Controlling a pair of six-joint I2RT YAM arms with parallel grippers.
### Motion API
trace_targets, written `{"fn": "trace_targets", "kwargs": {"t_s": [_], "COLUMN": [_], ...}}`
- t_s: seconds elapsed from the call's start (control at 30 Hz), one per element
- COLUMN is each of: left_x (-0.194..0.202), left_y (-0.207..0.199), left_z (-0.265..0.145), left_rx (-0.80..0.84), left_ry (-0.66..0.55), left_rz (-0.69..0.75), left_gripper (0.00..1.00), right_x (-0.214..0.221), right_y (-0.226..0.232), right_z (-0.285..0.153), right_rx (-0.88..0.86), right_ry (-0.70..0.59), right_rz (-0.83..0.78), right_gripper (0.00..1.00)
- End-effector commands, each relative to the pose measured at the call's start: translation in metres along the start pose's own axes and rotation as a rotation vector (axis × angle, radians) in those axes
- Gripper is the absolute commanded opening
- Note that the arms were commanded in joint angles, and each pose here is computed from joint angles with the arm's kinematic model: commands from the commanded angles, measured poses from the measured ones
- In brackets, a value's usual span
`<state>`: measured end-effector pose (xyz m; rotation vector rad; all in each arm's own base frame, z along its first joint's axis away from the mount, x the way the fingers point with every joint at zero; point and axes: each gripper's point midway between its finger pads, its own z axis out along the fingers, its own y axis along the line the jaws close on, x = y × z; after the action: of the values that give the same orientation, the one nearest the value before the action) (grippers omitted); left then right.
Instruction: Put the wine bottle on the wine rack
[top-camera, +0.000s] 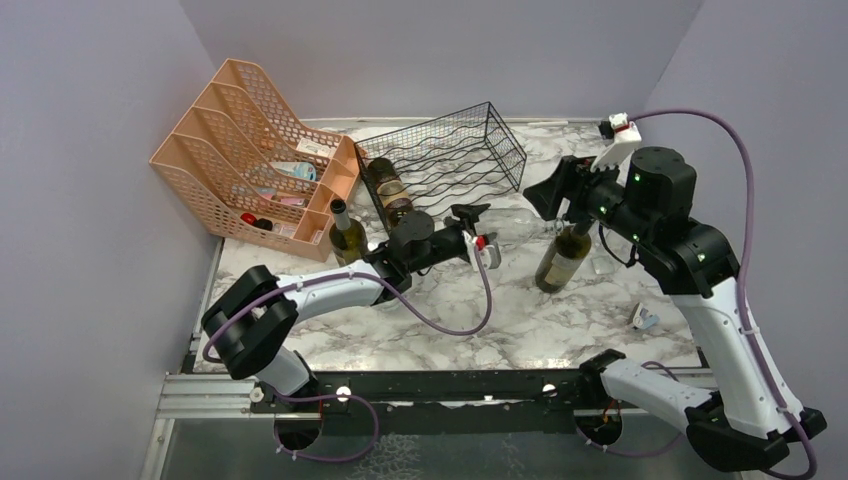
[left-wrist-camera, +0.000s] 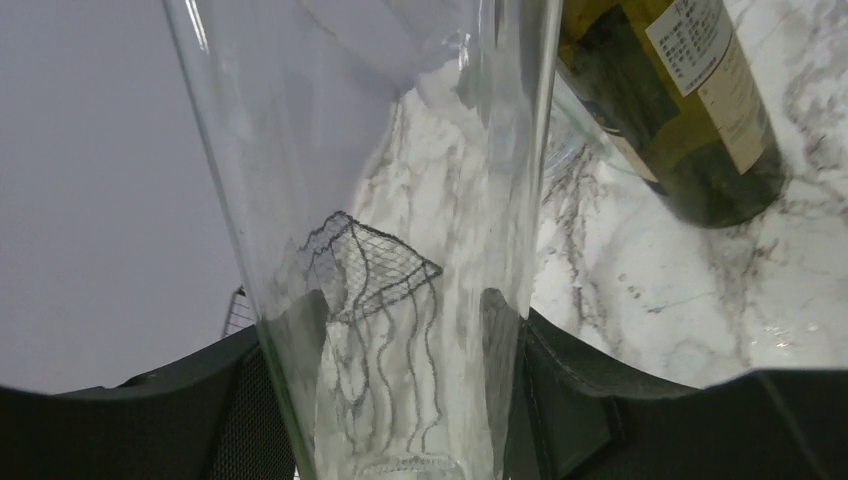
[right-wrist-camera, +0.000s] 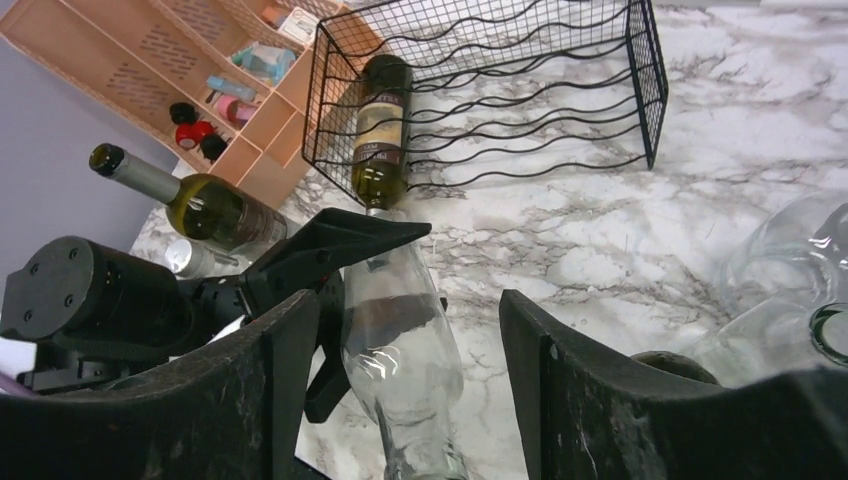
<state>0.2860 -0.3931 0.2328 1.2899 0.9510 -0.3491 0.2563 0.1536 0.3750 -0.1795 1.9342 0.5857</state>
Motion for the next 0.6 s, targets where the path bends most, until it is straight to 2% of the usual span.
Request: {"fn": "trace_targets", "kwargs": {"t_s": [0.0, 0.07, 0.17, 0.57], "left_x": [-0.057, -0.059, -0.062, -0.077], "left_y": [0.051, 0.055, 0.064, 0.081], "left_z": [0.003, 0.006, 0.01, 0.015], "left_rx": [-0.068, -0.042, -0.022, 0.028], "left_ry": [-0.139, -0.146, -0.158, -0.173], "left_rz": [0.386, 0.525, 0.634, 0.798], "left_gripper": [0.0, 0.0, 0.0, 0.0], "right_x": [-0.005, 0.0, 0.012, 0.061], "right_y": [0.005, 0.007, 0.009, 0.009], "right_z": [-0.007, -0.008, -0.011, 0.002], "right_rx": [-0.045, -0.065, -0.099, -0.168], "right_ry": [-0.022, 0.013, 0.059, 0.231], "right_rz": [-0.107, -0.141, -0.186, -0.193], "right_gripper": [0.7, 0.71, 0.72, 0.73]}}
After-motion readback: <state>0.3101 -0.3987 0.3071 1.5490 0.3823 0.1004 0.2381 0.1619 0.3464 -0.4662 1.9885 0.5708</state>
